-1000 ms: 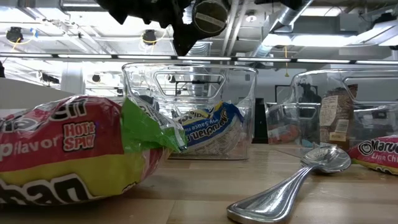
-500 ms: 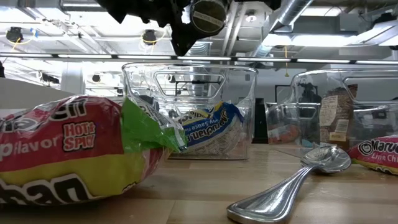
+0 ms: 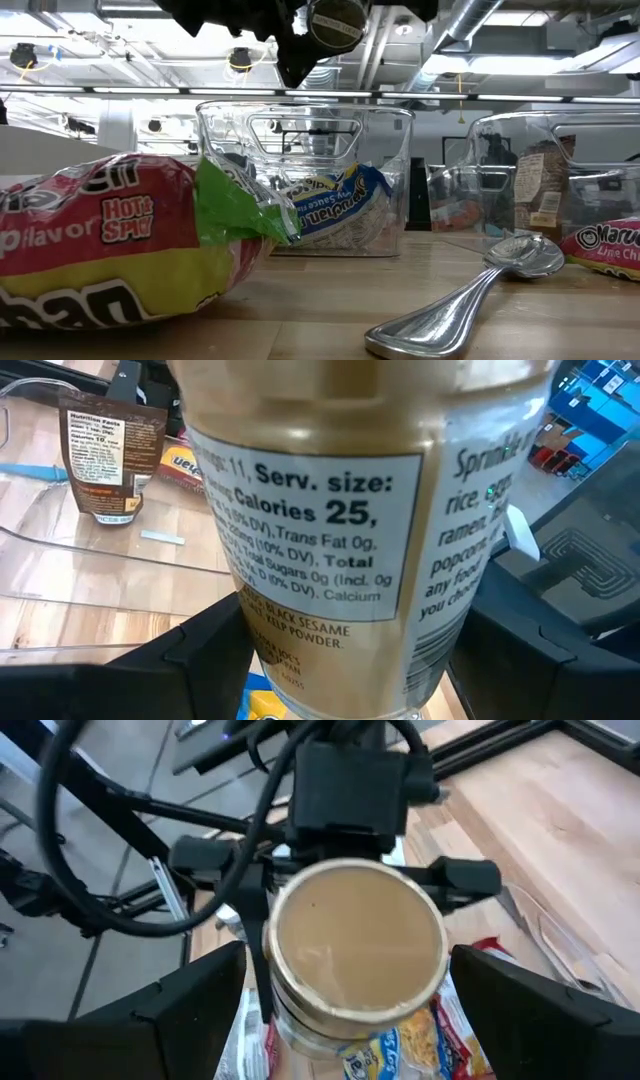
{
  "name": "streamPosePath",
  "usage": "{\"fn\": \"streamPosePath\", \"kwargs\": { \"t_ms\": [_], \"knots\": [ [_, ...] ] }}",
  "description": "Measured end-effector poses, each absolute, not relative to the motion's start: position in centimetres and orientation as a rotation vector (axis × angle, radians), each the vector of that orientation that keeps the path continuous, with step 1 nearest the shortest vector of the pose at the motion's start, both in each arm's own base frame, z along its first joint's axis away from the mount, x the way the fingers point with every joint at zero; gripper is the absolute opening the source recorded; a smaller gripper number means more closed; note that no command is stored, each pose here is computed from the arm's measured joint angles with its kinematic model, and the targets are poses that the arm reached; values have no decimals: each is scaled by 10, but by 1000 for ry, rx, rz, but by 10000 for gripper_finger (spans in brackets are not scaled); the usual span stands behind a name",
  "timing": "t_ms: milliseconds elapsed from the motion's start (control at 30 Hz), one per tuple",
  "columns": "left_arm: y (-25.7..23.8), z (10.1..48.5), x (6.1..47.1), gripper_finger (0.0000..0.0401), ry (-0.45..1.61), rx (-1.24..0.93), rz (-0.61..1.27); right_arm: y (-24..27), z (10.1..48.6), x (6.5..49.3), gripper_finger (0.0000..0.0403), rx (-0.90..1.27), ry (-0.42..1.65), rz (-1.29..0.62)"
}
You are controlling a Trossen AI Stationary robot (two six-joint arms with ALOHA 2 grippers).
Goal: Pick & Place Food Item
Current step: Put the gold spice bottle into the right transparent bin
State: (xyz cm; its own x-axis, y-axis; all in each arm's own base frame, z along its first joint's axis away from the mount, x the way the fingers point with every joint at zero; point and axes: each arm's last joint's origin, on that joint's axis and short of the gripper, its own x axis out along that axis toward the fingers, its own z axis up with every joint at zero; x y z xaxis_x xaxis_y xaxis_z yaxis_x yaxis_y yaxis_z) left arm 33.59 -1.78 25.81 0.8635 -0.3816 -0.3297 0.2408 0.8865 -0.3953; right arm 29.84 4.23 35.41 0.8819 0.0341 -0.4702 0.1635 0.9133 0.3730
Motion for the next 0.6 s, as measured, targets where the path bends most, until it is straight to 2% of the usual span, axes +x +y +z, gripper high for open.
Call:
{"fn": "streamPosePath", "kwargs": {
  "t_ms": [600],
  "knots": [
    [-18, 259, 336, 279, 406, -351, -333, 40, 341, 317, 339, 484, 515, 4]
  ]
}}
